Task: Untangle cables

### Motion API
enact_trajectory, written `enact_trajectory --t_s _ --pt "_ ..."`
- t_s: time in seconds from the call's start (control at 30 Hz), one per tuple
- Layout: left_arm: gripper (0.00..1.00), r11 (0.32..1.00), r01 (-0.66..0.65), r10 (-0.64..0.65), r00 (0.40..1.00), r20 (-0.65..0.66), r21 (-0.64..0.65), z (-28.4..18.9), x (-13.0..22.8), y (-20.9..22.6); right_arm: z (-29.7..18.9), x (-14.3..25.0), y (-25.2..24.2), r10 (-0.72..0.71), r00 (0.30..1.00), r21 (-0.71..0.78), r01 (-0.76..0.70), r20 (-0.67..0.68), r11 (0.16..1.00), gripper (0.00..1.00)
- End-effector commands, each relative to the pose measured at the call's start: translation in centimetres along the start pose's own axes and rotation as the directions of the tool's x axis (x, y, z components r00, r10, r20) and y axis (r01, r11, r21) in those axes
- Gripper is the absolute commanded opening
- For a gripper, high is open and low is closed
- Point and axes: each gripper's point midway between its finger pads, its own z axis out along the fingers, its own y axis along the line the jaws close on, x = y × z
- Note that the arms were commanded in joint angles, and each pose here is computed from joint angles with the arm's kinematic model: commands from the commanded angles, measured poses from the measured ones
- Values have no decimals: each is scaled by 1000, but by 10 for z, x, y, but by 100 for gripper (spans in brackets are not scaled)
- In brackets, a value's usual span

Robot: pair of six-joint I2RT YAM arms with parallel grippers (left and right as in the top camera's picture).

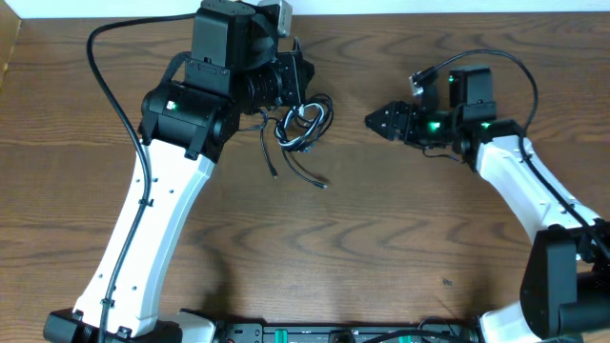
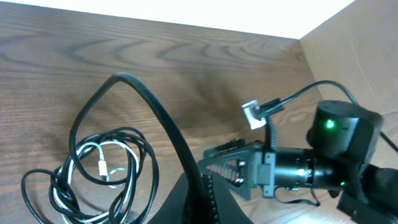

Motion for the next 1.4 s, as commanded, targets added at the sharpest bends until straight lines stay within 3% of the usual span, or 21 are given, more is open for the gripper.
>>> enact_trajectory --t_s 0.0,0.53,0.97,1.03,1.13,1.23,1.37 --pt "8 1000 6 -6 1000 17 24 -7 -3 -8 15 13 11 -4 999 -24 3 -50 1000 76" --pt "7 999 36 -36 999 -18 14 -6 6 -7 46 15 69 -106 994 -176 100 -20 979 71" --pt "8 999 41 -41 998 -37 -2 3 10 -1 56 19 68 -99 995 -121 97 -7 988 65" --pt "7 999 41 -41 998 -38 -2 3 10 -1 62 23 66 -84 996 -90 83 -9 992 59" --pt "7 999 41 -41 998 -39 -3 3 10 -1 65 27 56 -56 998 -31 56 -11 998 38" --pt "8 999 40 -41 999 -31 -22 3 9 3 63 27 50 -38 999 -9 38 -14 999 28" --pt "8 998 39 -40 999 -20 -45 3 7 7 59 24 42 -17 1000 6 17 -11 1000 1"
